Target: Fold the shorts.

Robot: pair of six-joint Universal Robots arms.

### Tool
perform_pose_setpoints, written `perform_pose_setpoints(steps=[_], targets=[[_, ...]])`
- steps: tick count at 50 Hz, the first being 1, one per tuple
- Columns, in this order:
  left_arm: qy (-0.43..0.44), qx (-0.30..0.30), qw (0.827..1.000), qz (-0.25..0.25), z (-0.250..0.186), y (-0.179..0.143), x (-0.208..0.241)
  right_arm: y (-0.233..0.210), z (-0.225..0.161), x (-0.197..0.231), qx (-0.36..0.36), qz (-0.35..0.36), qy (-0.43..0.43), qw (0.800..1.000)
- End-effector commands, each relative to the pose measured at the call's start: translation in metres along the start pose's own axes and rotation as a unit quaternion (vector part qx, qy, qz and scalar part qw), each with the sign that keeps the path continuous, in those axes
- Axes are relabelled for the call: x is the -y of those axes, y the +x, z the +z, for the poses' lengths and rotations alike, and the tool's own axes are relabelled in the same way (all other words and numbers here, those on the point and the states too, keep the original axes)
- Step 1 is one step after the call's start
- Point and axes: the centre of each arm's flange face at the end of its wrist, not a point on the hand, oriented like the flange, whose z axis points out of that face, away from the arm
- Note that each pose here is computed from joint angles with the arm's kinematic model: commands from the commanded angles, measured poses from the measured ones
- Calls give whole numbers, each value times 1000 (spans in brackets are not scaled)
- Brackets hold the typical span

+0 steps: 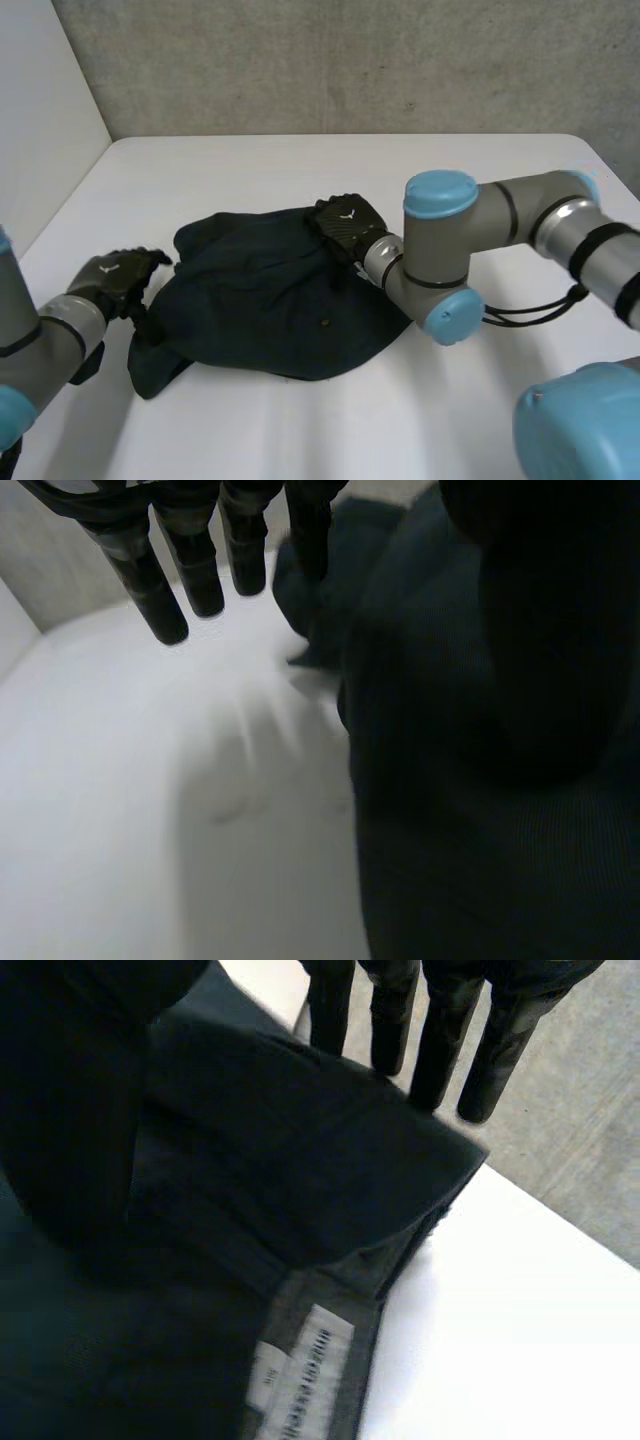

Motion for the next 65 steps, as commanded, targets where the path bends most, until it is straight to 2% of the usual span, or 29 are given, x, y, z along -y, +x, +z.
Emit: perform_pose_setpoints(steps=[1,4,8,11,15,18,23,30,33,37,40,42,45,47,48,51,55,57,60,63,64,65], targets=[[-23,-23,999,-5,26,4,-15,4,21,-9,-39,-78,47,995],[-12,-48,999,-4,32,8,-11,7,22,2,-49,-90,69,992],[43,-59,997,7,27,11,20,18,7,46,-61,-96,107,988],[116,-49,992,16,9,7,61,27,-13,84,-71,-102,132,983],[203,-46,978,31,-20,11,106,36,-61,151,-78,-114,169,976],[271,-45,961,40,-49,17,141,46,-88,182,-87,-118,182,972],[352,-17,935,41,-92,14,182,84,-147,236,-142,-128,218,957],[471,-10,881,41,-169,20,241,87,-206,284,-168,-145,276,935],[498,-5,866,42,-195,18,256,84,-225,295,-172,-148,286,931],[504,-7,863,45,-209,17,264,87,-239,295,-176,-146,270,935],[490,-14,870,45,-206,19,260,86,-238,288,-168,-141,248,944],[469,-20,882,45,-195,22,252,83,-234,278,-155,-134,223,953],[395,-46,916,45,-150,35,224,78,-217,249,-121,-118,163,972],[361,-63,930,45,-131,44,210,77,-196,225,-102,-105,123,981],[325,-78,941,47,-111,54,196,77,-188,216,-97,-101,110,984],[250,-93,963,49,-67,65,167,75,-160,182,-76,-84,59,992],[175,-98,978,62,-8,76,132,72,-120,132,-56,-60,3,997],[163,-82,980,82,16,78,124,73,-98,112,-56,-52,5,997],[190,-40,974,114,37,76,137,82,-70,104,-80,-42,61,994],[267,9,955,132,42,77,175,98,-43,117,-120,-46,165,978],[322,28,937,133,38,79,198,103,-41,124,-132,-52,187,972],[350,37,927,131,36,78,209,114,-40,141,-158,-61,229,959]])
